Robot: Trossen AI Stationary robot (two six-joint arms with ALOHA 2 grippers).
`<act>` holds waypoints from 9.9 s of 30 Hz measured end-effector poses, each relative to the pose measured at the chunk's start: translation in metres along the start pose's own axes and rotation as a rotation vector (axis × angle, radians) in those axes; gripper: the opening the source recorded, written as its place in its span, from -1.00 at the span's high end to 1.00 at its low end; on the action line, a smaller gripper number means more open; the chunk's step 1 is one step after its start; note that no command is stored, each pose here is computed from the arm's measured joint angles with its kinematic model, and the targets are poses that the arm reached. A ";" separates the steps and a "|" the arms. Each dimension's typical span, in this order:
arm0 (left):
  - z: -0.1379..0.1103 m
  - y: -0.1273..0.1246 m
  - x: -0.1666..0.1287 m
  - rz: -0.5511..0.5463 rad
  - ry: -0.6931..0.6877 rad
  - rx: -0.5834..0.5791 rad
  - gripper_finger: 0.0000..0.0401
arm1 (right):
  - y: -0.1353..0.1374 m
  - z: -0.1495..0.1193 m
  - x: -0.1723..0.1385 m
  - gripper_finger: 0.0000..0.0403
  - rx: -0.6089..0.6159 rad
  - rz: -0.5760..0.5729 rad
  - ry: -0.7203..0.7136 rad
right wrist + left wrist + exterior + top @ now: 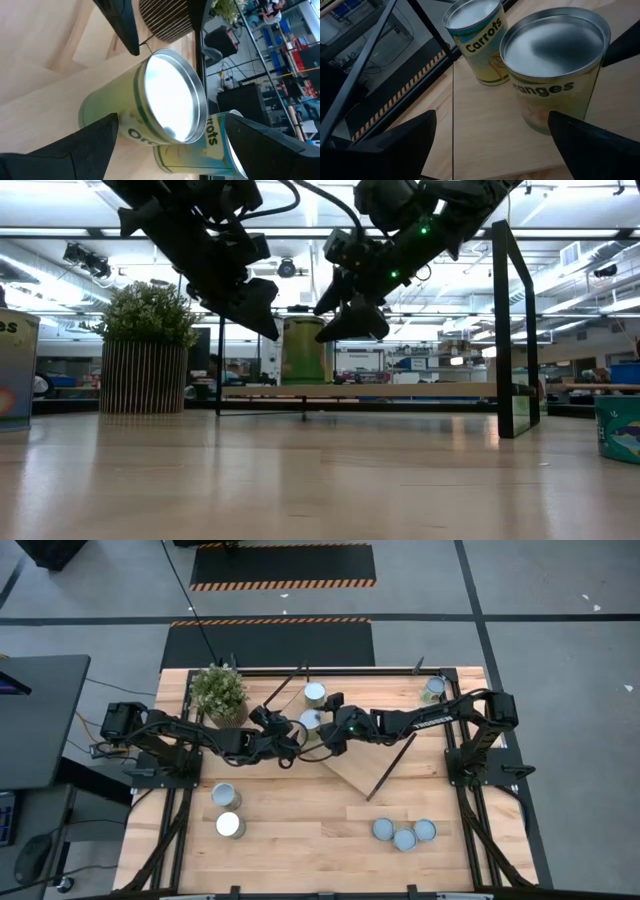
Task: Pick and place cans onto a shelf
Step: Put the canned oranges on the shelf, then put the canned peaches on the shelf
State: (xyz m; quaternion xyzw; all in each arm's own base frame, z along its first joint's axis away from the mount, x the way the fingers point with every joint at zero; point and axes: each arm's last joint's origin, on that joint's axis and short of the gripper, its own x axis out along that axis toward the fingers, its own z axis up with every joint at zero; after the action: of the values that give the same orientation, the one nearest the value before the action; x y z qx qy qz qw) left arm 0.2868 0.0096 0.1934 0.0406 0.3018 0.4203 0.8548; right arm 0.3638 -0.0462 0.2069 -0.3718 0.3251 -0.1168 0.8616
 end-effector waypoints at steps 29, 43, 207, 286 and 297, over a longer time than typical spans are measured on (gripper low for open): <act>0.013 0.023 0.026 0.037 -0.011 -0.031 -0.94 | -0.002 -0.004 0.000 -0.85 -0.057 -0.085 0.108; 0.009 0.008 0.012 -0.025 -0.023 0.007 -0.94 | -0.013 -0.006 0.003 -0.85 -0.042 -0.120 0.061; -0.058 -0.017 -0.123 -0.388 0.900 0.547 -0.77 | 0.066 0.068 -0.109 -0.85 0.052 0.013 0.048; 0.137 -0.051 0.071 -0.603 0.590 0.416 -0.67 | -0.017 -0.016 -0.208 -0.85 0.282 0.116 -0.196; 0.135 -0.054 0.068 -0.613 0.588 0.450 -0.68 | -0.017 -0.016 -0.207 -0.85 0.290 0.117 -0.196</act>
State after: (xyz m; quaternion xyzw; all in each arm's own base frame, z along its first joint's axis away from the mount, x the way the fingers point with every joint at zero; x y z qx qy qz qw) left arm 0.4301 0.0501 0.2533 0.0132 0.6122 0.0666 0.7878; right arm 0.1959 0.0247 0.3088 -0.2340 0.2404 -0.0754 0.9390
